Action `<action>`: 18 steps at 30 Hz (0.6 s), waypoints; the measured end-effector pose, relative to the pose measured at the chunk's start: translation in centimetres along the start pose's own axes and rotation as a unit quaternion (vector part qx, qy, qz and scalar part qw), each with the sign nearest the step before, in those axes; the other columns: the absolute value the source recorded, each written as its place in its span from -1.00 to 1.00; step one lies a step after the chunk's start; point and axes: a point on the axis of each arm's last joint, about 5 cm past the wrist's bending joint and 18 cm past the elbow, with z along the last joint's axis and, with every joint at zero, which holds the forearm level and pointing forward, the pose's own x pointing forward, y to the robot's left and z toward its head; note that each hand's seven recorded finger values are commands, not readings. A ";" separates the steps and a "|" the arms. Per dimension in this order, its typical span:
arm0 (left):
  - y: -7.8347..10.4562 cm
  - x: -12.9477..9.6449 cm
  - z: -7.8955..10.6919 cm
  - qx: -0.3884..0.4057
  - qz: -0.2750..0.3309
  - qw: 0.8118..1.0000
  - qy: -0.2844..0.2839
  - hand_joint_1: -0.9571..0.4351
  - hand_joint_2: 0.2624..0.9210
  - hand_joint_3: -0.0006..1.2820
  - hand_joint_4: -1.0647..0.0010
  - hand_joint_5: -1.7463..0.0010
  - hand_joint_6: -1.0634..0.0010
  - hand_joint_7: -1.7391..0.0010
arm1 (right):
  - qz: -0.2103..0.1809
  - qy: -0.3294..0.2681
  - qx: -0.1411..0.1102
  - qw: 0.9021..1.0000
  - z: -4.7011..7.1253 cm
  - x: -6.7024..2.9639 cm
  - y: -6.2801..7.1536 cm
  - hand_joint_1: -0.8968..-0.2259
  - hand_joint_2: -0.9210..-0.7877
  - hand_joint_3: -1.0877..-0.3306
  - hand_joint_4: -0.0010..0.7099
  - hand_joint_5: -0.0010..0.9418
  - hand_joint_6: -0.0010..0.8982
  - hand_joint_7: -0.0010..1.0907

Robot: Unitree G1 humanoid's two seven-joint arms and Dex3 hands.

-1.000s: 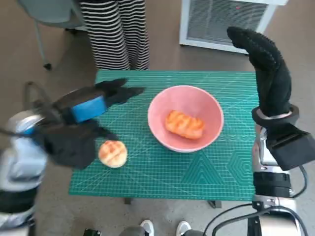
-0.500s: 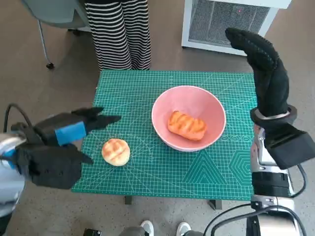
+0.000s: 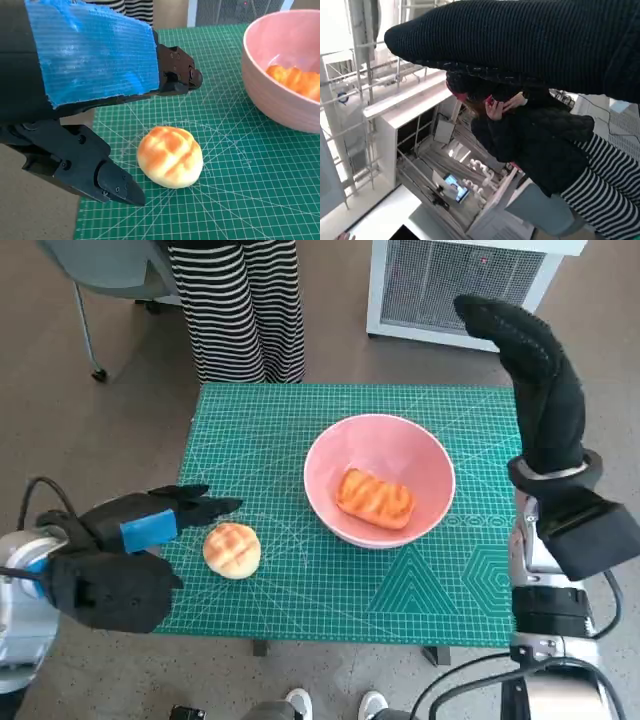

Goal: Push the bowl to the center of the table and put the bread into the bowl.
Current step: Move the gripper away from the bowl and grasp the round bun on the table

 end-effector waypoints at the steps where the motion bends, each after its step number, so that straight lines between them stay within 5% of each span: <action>1: -0.2 0.3 -0.1 -0.002 -0.001 1.000 0.000 0.50 0.51 -0.99 0.82 1.00 0.58 1.00 | 0.000 -0.001 0.001 1.000 0.0 0.03 0.0 -0.71 -1.00 -0.28 -0.15 -1.00 -0.99 0.25; 18: -3.3 5.5 -0.3 0.019 0.015 1.000 0.019 0.43 0.50 -0.99 0.72 0.98 0.49 0.98 | 0.007 -0.006 0.011 1.000 -0.1 0.23 -0.2 -0.68 -1.00 -0.29 -0.17 -1.00 -1.00 0.24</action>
